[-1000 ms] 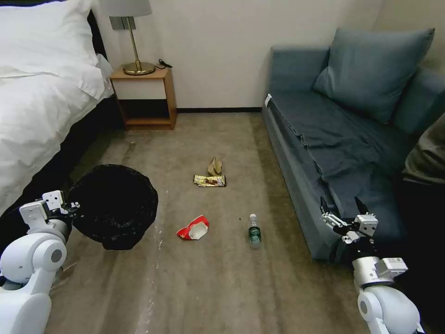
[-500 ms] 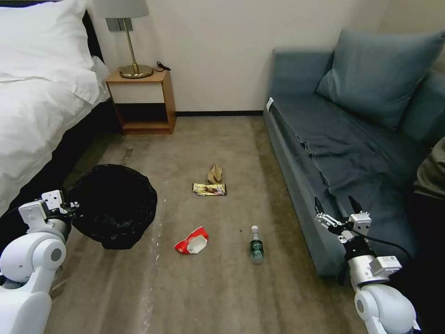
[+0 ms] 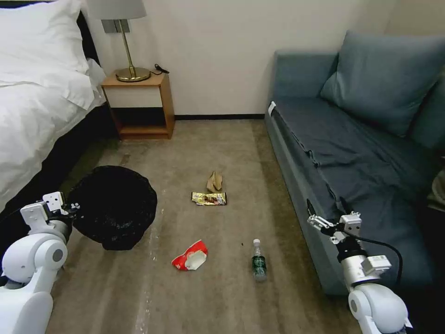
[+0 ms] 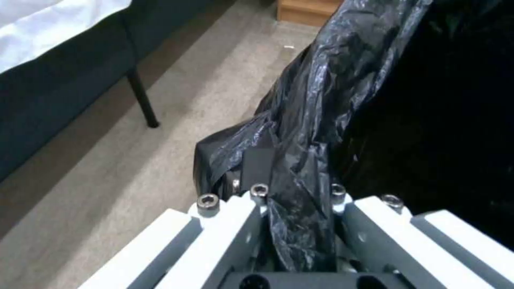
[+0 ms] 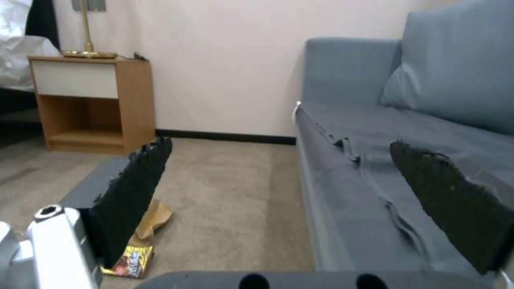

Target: Pick up the trash bin, then pick up the garbage on the floor and place it into the trash bin.

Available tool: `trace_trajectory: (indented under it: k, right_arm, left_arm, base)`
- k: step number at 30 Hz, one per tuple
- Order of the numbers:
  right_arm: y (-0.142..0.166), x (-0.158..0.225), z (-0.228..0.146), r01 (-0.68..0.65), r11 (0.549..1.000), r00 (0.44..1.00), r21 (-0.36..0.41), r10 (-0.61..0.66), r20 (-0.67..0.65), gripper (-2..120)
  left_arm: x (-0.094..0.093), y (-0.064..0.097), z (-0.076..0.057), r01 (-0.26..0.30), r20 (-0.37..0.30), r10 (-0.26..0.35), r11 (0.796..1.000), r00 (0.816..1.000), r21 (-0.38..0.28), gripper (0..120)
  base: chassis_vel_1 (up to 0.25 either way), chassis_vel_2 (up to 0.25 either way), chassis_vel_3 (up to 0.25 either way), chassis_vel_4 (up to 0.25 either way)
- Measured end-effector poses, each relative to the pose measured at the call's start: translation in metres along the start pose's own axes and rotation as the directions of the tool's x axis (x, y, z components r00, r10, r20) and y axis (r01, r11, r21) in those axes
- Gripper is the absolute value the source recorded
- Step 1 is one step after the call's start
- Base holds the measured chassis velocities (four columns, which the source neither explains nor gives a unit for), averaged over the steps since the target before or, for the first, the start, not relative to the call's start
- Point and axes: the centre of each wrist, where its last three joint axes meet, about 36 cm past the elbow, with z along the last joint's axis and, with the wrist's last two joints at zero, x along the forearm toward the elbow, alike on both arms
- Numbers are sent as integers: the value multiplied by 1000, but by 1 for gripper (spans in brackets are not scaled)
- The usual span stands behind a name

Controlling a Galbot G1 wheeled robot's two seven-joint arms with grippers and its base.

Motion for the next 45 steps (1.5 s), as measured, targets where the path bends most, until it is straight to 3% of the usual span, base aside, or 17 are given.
trace_trajectory:
  k: [24, 30, 35, 41, 44, 45]
  right_arm:
    - [24, -27, 1, 108, 993, 994, 41, -108, -3, 100]
    - [52, -55, 2, 86, 992, 985, -91, -98, -140, 100]
    - [66, -65, 4, 111, 986, 960, -124, -138, -242, 100]
    - [89, -73, -2, 110, 982, 901, -155, -164, -401, 100]
    - [97, -73, -7, 97, 979, 833, -182, -180, -523, 100]
    - [97, -73, -7, 97, 979, 833, -182, -180, -523, 100]
  left_arm:
    - [-4, -4, 10, 6, -16, -6, 1000, 1000, -5, 1]
    - [2, -6, 7, -4, -7, 3, 1000, 1000, -4, 1]
    - [11, -11, 0, -18, 7, 18, 1000, 1000, -2, 1]
    - [21, -23, -1, -45, 18, 46, 999, 999, -8, 1]
    - [24, -26, 1, -47, 19, 48, 999, 999, -17, 1]
    - [24, -26, 1, -47, 19, 48, 999, 999, -17, 1]
  base:
    - [-56, 55, 57, -62]
    - [0, 0, 0, 0]
    - [0, 0, 0, 0]
    - [0, 0, 0, 0]
    - [0, 0, 0, 0]
    - [0, 0, 0, 0]
